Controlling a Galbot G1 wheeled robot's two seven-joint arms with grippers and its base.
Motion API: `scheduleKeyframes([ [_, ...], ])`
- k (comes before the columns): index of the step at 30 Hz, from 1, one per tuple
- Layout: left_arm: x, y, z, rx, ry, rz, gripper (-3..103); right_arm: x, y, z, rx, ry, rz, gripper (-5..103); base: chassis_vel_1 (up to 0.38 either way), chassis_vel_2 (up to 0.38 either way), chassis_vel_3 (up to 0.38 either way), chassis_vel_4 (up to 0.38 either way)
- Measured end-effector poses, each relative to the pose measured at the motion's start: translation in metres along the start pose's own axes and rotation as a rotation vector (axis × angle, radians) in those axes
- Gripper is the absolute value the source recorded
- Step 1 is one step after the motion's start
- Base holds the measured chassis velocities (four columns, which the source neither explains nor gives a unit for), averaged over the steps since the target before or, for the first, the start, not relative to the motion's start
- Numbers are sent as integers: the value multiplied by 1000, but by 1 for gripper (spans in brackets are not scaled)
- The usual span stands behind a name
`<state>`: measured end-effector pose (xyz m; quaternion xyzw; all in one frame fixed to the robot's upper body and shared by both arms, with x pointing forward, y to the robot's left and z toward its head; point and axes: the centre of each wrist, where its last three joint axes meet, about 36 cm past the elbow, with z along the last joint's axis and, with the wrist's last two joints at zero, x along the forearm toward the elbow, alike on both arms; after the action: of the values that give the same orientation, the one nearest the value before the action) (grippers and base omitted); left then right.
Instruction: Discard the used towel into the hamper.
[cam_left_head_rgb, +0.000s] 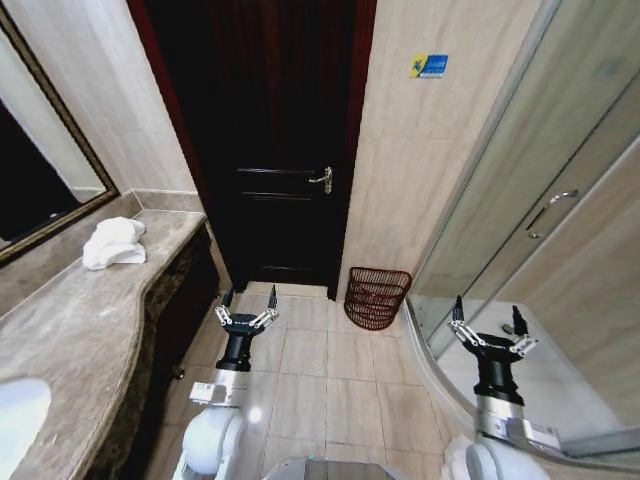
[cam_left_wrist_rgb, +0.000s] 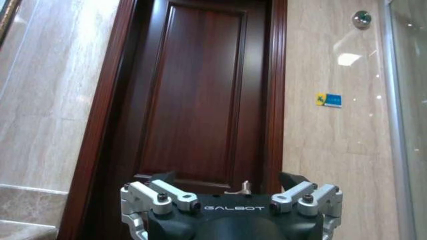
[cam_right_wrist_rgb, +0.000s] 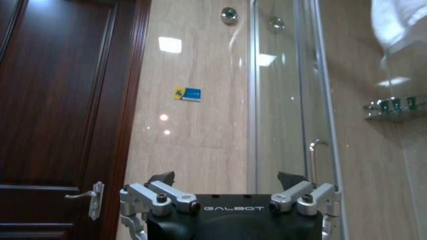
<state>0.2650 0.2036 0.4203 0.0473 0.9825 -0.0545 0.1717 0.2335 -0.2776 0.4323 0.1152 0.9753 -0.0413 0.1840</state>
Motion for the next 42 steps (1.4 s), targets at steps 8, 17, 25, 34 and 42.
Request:
scheduleKeyframes([
  [8,0,-2,-3,7,11,-13,100,0,0,-1,0,-2,-3,100,-139,138,143,-138],
  [17,0,-3,-3,4,13,-23,100,1,1,0,6,-4,-3,100,-135,139,137,-138],
  [25,0,-4,-5,15,16,-40,100,2,1,2,8,-14,-1,100,-144,129,137,-143],
  [34,-1,-4,-12,7,38,-105,100,0,3,9,24,-46,7,100,-74,92,80,-85],
  [42,-1,-7,-15,34,23,-106,98,-3,6,7,16,-56,-6,100,23,3,-26,-4],
])
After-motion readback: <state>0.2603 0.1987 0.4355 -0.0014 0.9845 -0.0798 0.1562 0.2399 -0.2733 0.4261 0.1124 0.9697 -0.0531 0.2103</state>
